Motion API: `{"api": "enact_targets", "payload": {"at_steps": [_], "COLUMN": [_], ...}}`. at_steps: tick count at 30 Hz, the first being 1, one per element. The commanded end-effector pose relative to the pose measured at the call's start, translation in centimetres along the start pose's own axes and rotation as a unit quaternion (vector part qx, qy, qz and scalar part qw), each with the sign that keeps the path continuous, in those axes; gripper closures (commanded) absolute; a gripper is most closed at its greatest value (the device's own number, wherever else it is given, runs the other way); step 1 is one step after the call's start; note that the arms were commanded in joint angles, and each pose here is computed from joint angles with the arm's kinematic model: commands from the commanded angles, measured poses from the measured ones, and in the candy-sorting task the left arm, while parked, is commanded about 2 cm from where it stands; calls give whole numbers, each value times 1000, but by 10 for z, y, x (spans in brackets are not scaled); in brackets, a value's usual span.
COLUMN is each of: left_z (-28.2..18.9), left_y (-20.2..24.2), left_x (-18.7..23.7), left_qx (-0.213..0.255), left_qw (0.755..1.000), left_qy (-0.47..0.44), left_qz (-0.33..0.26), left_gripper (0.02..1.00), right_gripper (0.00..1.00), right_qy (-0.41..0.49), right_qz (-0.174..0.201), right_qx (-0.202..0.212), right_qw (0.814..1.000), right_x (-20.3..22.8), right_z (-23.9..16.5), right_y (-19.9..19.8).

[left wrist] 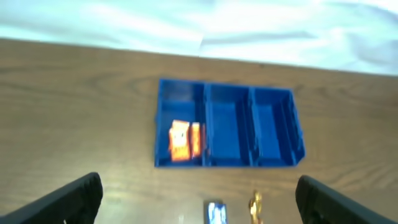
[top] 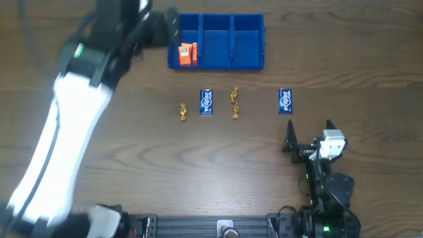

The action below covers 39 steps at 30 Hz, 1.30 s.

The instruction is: Sort Candies Into Trays

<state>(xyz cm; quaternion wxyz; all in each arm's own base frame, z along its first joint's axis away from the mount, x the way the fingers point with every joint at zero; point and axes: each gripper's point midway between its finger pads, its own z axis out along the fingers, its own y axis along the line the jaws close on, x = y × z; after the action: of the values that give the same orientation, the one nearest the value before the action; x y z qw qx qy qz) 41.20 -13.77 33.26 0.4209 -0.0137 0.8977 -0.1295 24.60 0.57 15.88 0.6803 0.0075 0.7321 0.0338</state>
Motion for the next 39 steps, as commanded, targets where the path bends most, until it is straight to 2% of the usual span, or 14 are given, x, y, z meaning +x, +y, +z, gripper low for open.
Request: {"api": "enact_targets", "payload": {"at_steps": [1,9,14,21,32,39], "left_z": [-56,-127,-143,-119,-69,-51], "left_y": [28,85,113,121,117,120], "left_x": [37,92,137,180,206,222], "left_qx": [-12,-46,-67,-32,33,44], "left_qw": [998,985,977,973,957,954], "left_qy": [-57,-160,-197,-225,-286,-294], "left_qz": [29,47,40,38,43,48], "left_gripper": [18,18,20,20,20,20], "right_gripper": [3,3,3,3,3,3], "right_qy": [0,0,0,0,0,0], "right_qz": [-6,-6,-6,-6,-6,-6], "right_qx": [-2,-2,-2,-2,-2,-2], "right_qw": [1000,1000,1000,1000,1000,1000], "right_x": [1,1,1,1,1,1], "right_z": [0,0,0,0,0,0], "right_y": [1,1,1,1,1,1]}}
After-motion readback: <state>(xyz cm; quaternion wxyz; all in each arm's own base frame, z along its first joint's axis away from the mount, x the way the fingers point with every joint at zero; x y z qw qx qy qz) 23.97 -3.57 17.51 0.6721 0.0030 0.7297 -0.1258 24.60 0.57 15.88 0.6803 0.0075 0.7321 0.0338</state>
